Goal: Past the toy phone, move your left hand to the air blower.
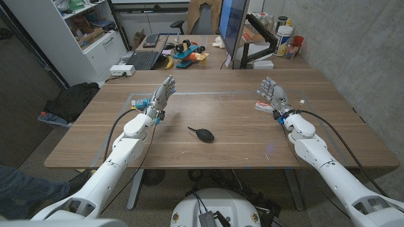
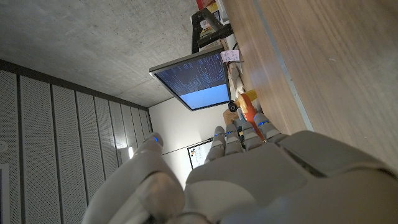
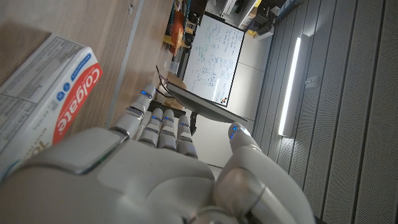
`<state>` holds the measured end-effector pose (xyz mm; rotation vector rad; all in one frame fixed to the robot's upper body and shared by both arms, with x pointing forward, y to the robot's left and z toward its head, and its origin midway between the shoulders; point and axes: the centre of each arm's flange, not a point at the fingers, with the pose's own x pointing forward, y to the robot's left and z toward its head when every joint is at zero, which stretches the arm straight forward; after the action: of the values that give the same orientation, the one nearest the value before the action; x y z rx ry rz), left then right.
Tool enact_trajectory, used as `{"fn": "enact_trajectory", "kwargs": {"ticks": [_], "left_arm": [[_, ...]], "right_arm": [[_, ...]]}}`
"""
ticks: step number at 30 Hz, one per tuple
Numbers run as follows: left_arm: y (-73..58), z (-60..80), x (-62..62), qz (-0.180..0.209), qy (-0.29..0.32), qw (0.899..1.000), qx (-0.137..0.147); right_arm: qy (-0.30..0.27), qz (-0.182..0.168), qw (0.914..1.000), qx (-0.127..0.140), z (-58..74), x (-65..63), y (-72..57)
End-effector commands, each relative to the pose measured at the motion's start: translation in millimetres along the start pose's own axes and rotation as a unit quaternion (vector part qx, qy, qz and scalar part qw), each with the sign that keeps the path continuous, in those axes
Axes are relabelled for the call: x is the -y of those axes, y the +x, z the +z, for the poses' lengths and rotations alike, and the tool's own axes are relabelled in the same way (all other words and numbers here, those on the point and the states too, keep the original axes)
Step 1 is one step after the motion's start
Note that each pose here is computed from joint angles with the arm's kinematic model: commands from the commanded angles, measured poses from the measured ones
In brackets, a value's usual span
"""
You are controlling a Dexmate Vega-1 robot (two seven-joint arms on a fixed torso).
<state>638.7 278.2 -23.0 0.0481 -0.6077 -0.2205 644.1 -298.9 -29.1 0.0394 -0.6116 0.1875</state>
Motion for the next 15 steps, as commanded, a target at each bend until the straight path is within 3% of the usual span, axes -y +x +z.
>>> {"fn": "enact_trajectory", "kwargs": {"ticks": [1,15], "left_arm": [[-6.8,4.9,1.3,-0.002,0.016,1.0,0.008],[-19.7,11.5,5.1,-0.012,0.026,0.999,0.03]], "right_arm": [[-0.006,0.001,1.0,0.002,1.9,0.1,1.1],[-0.007,-0.001,1.0,0.003,2.6,-1.8,3.3]]}}
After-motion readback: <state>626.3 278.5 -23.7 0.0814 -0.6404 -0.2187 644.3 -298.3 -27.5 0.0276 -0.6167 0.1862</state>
